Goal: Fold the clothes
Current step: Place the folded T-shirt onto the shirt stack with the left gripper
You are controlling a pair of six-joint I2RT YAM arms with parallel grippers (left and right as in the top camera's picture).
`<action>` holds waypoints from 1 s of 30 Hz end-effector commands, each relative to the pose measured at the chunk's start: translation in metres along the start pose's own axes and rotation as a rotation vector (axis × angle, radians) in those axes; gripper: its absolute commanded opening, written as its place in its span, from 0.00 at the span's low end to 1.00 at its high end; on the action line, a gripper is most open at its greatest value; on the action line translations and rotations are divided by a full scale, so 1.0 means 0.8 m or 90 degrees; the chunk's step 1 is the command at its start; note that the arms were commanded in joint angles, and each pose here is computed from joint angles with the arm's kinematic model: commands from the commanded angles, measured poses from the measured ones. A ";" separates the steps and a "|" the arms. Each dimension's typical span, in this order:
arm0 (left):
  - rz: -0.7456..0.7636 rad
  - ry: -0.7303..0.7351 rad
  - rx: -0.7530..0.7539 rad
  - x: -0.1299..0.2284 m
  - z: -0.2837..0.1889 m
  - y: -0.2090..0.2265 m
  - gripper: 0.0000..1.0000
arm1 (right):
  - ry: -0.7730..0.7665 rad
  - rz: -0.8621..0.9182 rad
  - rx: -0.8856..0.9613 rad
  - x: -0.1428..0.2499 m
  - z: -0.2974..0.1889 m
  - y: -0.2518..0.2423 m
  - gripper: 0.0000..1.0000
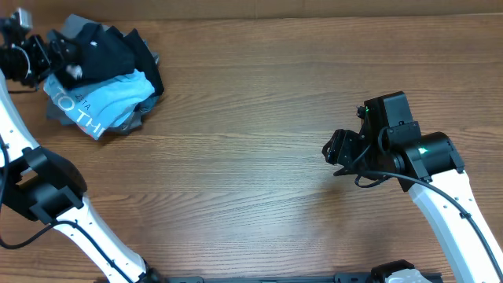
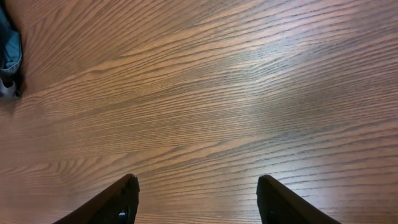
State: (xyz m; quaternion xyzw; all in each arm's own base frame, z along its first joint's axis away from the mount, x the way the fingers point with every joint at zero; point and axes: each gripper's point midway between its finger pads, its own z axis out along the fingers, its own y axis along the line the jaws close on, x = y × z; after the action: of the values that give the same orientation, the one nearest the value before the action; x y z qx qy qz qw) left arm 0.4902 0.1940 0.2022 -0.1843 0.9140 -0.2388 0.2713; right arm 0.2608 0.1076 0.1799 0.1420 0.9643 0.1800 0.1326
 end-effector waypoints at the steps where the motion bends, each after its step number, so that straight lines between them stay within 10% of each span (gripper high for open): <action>1: -0.041 -0.010 -0.077 -0.001 -0.027 0.036 1.00 | -0.007 0.000 -0.004 -0.004 -0.004 0.002 0.64; 12: 0.057 -0.134 -0.038 0.010 -0.203 -0.095 1.00 | -0.101 -0.083 -0.060 -0.028 -0.052 0.032 0.64; 19: 0.351 -0.120 0.035 0.122 -0.254 -0.297 1.00 | -0.237 -0.178 -0.127 -0.045 -0.155 0.071 0.70; 25: 0.493 -0.122 0.021 0.213 -0.275 -0.396 1.00 | -0.333 -0.222 -0.171 -0.043 -0.232 0.091 1.00; 30: 0.558 -0.102 0.040 0.281 -0.279 -0.443 1.00 | -0.373 -0.231 -0.192 -0.033 -0.263 0.093 1.00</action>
State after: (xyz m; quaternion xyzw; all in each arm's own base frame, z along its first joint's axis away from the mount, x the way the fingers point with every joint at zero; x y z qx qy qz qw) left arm 0.2604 -0.1266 0.4731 0.2357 0.8584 -0.1620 0.4259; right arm 0.2435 0.1033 0.3910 0.0000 0.8666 0.2465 0.4338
